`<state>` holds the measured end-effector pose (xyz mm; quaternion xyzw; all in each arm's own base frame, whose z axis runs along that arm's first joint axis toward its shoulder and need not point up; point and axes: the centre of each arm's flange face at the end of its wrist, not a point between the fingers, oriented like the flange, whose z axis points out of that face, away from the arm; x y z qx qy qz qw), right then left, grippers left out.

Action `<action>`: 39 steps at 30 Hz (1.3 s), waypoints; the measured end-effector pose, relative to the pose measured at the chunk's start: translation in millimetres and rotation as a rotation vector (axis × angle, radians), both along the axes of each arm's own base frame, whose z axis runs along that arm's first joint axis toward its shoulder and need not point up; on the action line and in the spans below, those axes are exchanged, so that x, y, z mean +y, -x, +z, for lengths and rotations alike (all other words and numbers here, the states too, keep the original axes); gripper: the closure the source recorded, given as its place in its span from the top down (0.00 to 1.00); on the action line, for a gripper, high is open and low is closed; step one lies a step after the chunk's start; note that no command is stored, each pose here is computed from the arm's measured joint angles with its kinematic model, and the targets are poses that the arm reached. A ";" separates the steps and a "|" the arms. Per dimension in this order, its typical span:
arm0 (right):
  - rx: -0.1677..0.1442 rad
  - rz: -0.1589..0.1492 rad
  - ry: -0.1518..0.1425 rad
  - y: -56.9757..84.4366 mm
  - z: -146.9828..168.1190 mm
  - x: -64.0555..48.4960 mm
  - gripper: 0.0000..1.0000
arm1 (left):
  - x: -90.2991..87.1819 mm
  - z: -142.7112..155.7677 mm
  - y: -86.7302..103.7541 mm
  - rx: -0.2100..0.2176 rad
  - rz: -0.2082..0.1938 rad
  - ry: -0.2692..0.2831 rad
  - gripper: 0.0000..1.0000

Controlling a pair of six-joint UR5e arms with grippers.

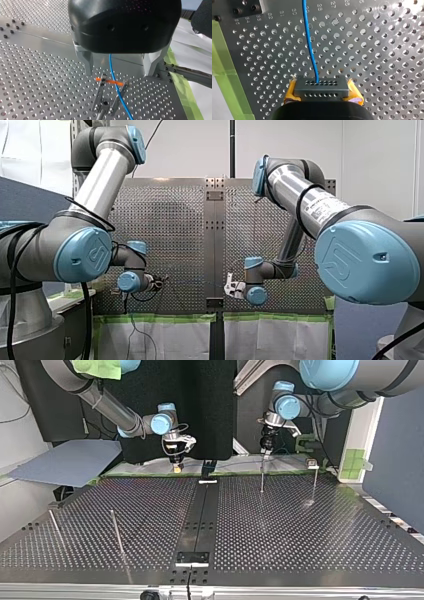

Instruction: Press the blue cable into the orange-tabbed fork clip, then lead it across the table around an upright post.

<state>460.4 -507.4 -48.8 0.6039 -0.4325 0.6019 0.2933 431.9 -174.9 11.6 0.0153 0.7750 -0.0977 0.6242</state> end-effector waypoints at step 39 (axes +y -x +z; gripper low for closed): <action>0.011 0.003 -0.016 0.4 -2.2 2.5 0.00 | -3.6 -0.5 3.8 0.008 0.050 0.019 1.00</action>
